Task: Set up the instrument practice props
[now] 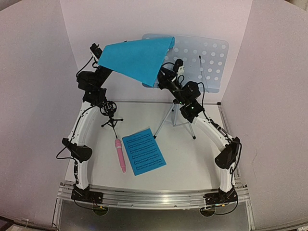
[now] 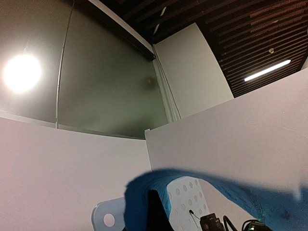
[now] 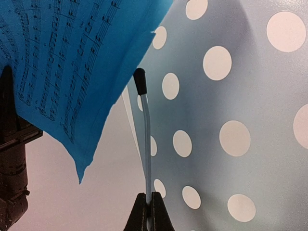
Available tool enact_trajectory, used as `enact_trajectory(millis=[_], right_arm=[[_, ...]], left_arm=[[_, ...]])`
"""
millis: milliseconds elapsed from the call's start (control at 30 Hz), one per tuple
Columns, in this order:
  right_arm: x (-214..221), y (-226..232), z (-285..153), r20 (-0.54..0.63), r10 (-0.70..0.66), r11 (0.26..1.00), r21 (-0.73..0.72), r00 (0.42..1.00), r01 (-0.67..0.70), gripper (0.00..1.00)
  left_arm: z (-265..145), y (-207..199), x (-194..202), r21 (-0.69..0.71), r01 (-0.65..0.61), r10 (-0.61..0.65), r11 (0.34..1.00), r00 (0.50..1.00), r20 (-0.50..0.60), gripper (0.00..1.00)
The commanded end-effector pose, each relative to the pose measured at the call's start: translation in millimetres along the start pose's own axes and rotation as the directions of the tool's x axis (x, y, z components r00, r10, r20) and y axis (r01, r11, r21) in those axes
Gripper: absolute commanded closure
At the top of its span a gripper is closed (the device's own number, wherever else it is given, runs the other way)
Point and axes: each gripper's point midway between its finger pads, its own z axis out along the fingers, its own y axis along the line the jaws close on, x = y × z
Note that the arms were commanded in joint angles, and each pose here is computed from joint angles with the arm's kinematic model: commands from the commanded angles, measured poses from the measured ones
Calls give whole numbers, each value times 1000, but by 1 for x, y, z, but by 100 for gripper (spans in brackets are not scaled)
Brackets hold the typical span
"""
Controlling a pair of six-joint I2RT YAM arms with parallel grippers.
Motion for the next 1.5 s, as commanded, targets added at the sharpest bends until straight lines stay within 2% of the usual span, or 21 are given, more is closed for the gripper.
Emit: enact_trajectory(millis=[0,133,233,433,633,833,967,1100,1233,1467], right_arm=[[-19,21,-4,19,-1,998,-56,1000,2,100],[-19,21,-4,17,0,999,-54,1000,1,100],[-19,21,-5,14,0,998,-56,1000,0,100],[-17,20,-5,12,-3,999,-49,1000,3,100],[-16,20,-4,11,1,999,-52,1000,0,100],[-17,20,-4,9,-6,999,-50,1000,6,100],[-19,20,-4,10,-15,999,-50,1000,16,100],[-21,22,-4,12,-22,998,-53,1000,23,100],[-24,23,-6,15,-28,998,-53,1000,29,100],[-23,24,-8,5,-27,998,-54,1000,27,100]], left_arm=[[1,1,-3,-16,-69,69,997,997,20,100],[1,4,17,-12,-72,72,997,997,-27,100],[0,12,20,-50,-106,105,993,994,-23,100],[2,-4,-27,-27,-241,243,970,963,118,100],[1,-11,-34,-11,-266,265,964,955,132,100],[-1,-22,-56,-14,-338,333,941,917,218,100],[-3,-33,-70,9,-349,335,937,906,258,100],[0,-30,-54,37,-300,288,953,938,193,100],[2,-23,-21,59,-186,180,981,980,88,100],[4,-8,8,12,-130,130,991,991,10,100]])
